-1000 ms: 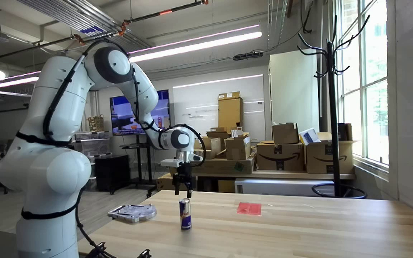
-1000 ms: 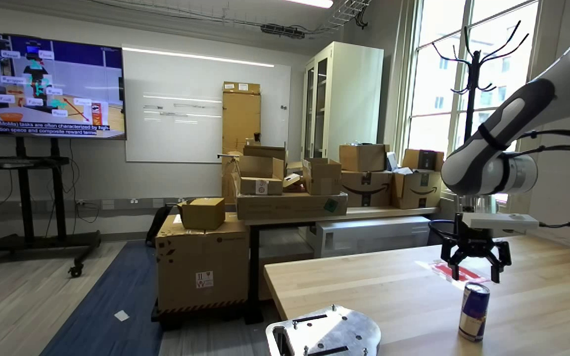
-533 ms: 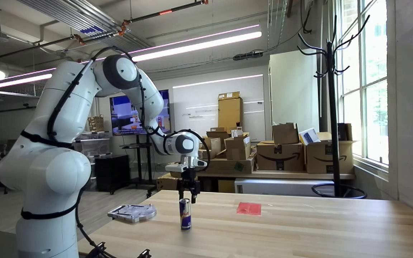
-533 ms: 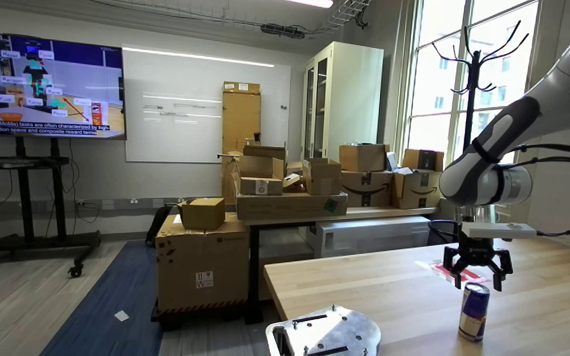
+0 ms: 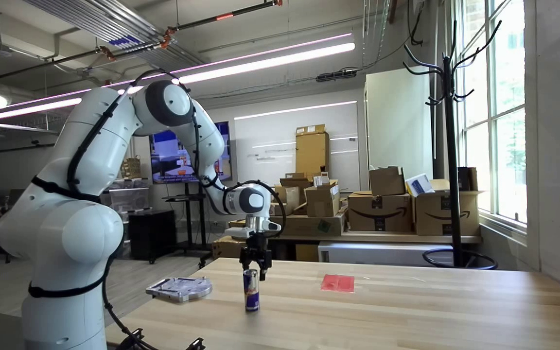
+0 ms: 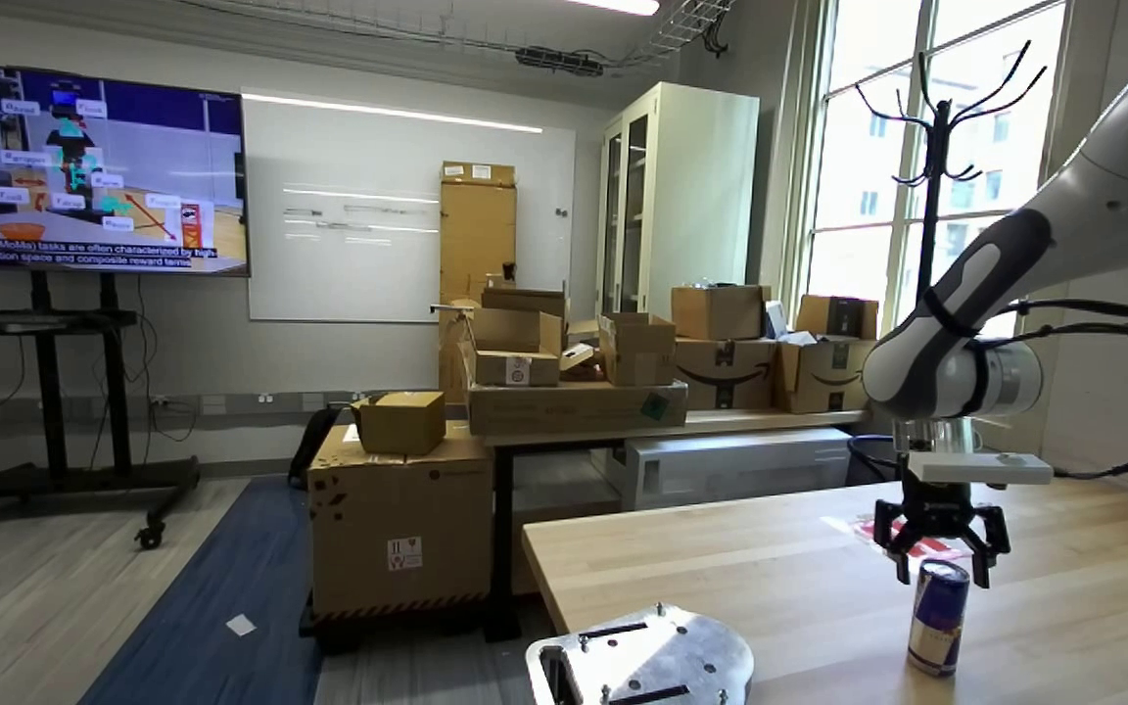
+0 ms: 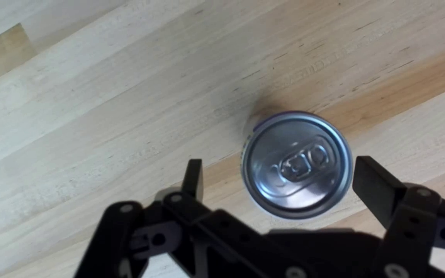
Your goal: Put the can on the silver object.
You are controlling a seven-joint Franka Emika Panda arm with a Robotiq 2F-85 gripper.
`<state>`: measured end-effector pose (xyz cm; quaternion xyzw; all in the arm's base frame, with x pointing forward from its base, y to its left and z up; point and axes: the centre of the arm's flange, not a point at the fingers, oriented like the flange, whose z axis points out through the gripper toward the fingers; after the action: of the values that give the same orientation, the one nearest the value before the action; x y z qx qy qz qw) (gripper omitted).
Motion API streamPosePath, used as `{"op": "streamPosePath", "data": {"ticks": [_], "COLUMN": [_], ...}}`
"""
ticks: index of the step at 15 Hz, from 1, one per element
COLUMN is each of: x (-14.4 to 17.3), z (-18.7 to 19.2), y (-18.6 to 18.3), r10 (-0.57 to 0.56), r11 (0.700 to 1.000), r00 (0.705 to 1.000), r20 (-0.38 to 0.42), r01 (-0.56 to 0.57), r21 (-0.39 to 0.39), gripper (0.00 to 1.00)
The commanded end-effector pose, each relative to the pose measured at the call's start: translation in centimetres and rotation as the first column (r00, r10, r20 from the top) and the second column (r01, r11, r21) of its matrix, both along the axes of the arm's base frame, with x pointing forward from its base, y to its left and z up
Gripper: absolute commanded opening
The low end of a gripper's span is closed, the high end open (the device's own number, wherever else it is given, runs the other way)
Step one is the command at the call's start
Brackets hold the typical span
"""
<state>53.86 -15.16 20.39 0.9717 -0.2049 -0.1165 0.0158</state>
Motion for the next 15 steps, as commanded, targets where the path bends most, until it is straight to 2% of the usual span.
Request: {"op": "streamPosePath", "data": {"ticks": [1, 8, 9, 10, 12, 15], "x": [0.3, -0.1, -0.2, -0.3, -0.3, -0.2], "z": [-0.3, -1.2, -1.3, -1.4, -1.5, -1.1], "y": [-0.2, 0.1, 0.0, 0.0, 0.0, 0.1], "r10": [-0.011, -0.019, -0.02, -0.021, -0.021, -0.02], "r11": [1.0, 0.999, 0.999, 0.999, 0.999, 0.999], "r00": [1.0, 1.0, 1.0, 1.0, 0.999, 1.0], "r20": [-0.007, -0.016, -0.019, -0.021, -0.025, -0.023], "r01": [0.012, 0.02, 0.021, 0.022, 0.022, 0.02], "r21": [0.022, 0.032, 0.033, 0.033, 0.035, 0.035], "gripper": [1.0, 1.0, 0.96, 0.74, 0.69, 0.45]}}
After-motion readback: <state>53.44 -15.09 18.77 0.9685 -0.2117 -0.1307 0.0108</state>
